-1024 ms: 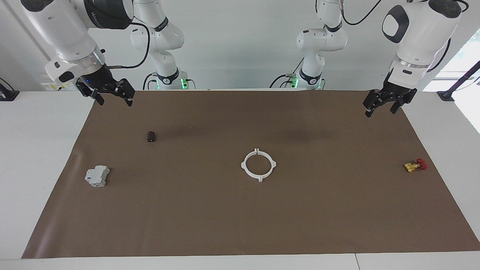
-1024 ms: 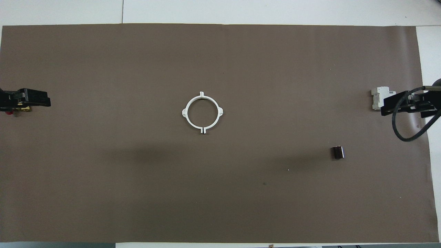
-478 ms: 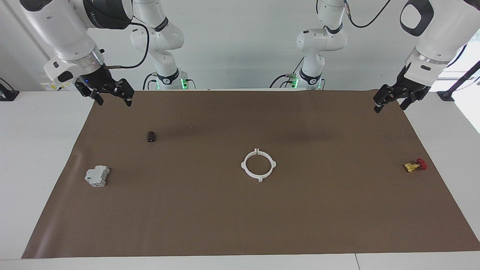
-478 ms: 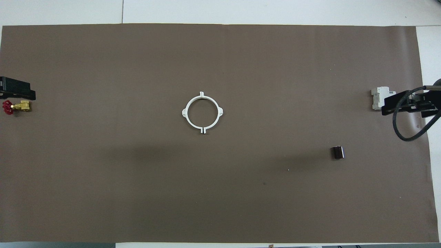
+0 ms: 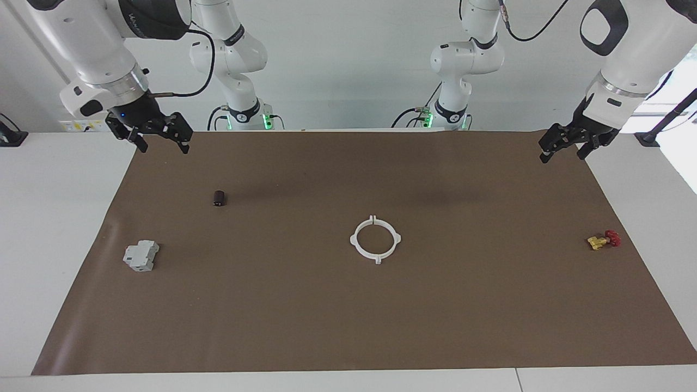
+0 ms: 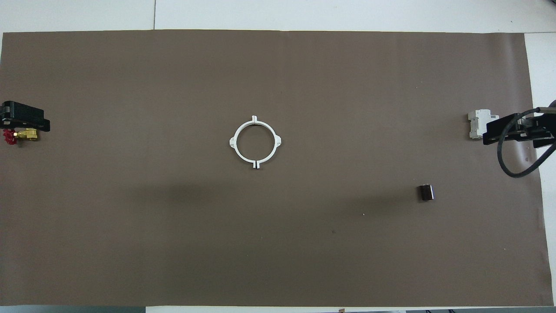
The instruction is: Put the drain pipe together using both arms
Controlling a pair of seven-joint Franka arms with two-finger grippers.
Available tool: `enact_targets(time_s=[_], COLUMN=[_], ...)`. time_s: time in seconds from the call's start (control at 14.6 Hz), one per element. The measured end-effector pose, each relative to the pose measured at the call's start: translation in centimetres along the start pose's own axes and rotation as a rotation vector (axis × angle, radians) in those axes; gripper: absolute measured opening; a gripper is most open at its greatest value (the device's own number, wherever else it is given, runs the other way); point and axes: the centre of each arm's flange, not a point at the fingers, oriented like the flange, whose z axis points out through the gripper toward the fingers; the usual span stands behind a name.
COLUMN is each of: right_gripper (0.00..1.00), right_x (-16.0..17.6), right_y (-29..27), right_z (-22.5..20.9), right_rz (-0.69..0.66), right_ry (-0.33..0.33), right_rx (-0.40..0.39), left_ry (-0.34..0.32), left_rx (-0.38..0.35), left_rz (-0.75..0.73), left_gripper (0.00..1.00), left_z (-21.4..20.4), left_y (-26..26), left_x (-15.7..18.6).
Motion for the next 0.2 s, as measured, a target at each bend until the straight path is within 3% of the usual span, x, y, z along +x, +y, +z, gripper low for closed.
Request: enact_targets(time_s=[0.2], right_gripper=[1.0], right_x=[-0.06], right_y=[-0.06], right_z=[-0.32], right_rz=[-0.002], right_ry=[0.007], right_rx=[0.0], left_ry=[-0.005], left_rx=[0.0], left_rz=[0.001], left_gripper=[1.0], left_z=[0.22], left_y=[0.0], left_x=[-0.03])
